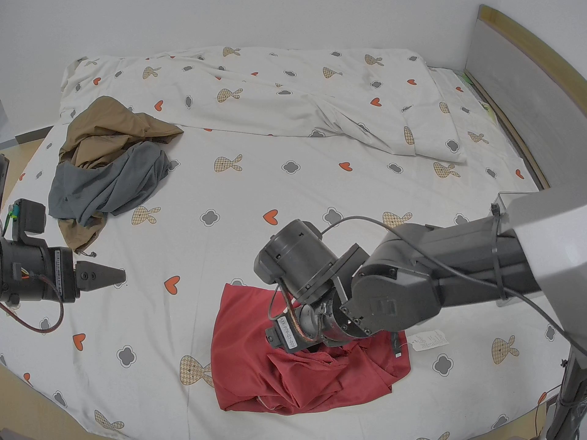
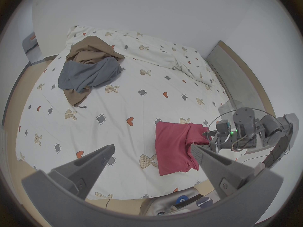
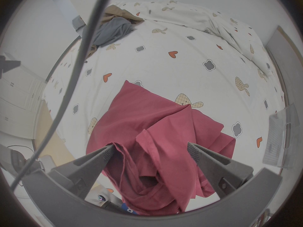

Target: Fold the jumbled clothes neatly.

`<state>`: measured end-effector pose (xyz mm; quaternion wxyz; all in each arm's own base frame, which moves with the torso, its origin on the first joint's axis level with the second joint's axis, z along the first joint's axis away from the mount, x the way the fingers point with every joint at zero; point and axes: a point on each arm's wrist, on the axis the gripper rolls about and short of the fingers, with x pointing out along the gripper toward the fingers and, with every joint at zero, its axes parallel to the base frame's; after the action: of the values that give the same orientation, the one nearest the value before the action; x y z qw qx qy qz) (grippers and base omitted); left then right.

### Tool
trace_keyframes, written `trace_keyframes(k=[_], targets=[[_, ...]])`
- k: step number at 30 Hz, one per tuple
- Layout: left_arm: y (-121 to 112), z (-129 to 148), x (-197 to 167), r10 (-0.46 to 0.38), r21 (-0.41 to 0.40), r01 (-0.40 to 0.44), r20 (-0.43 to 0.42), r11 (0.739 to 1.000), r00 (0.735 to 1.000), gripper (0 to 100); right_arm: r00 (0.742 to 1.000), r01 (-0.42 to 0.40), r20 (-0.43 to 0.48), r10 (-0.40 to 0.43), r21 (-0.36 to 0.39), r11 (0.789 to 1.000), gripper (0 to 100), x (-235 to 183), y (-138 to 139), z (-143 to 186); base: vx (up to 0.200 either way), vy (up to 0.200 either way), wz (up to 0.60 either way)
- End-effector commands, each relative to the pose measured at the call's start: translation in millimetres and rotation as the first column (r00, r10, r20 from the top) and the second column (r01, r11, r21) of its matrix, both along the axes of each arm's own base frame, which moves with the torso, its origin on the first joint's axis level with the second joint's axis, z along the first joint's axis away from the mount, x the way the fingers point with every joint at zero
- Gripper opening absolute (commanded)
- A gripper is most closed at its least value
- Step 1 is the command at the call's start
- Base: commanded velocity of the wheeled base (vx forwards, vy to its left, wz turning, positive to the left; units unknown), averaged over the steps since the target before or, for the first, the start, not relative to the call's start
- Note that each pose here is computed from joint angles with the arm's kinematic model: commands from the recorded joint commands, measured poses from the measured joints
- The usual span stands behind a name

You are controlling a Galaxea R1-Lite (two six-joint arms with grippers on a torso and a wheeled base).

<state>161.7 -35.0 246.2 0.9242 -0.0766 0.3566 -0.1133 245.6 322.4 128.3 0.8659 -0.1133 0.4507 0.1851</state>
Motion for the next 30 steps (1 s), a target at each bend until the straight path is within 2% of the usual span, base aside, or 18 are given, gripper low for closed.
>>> trace_keyframes(k=[1,7,11,18,19,24,30], targets=[[4,4,-7,0.013,-0.006,-0.012,0.029,1.000,1.000,100,1.000,0.025,-0.004,-0.025,-0.019,1.000,100,9,-2,-7,0.000,0.000,0.00],[4,4,-9,0.011,-0.006,-0.011,0.030,1.000,0.999,100,0.996,0.081,-0.023,-0.083,-0.079,0.994,100,16,-24,-9,0.000,0.000,0.00],[4,4,-8,0.013,-0.006,-0.012,0.029,1.000,1.000,100,0.989,0.132,-0.052,-0.140,-0.124,0.983,100,15,-56,-9,0.000,0.000,0.00],[3,3,-7,0.010,-0.003,-0.010,0.023,1.000,1.000,100,0.976,0.213,-0.019,-0.215,-0.079,0.974,100,19,-94,19,0.000,0.000,0.00],[4,2,-7,0.010,-0.003,-0.010,0.022,1.000,1.000,100,0.971,0.238,-0.007,-0.240,-0.071,0.969,100,20,-108,28,0.000,0.000,0.00],[3,2,-7,0.010,-0.003,-0.010,0.020,1.000,1.000,100,0.957,0.287,-0.015,-0.290,-0.095,0.953,100,17,-138,30,0.000,0.000,0.00],[3,1,-6,0.010,-0.001,-0.010,0.014,1.000,1.000,100,0.948,0.315,-0.015,-0.317,-0.088,0.945,100,13,-152,34,0.000,0.000,0.00]])
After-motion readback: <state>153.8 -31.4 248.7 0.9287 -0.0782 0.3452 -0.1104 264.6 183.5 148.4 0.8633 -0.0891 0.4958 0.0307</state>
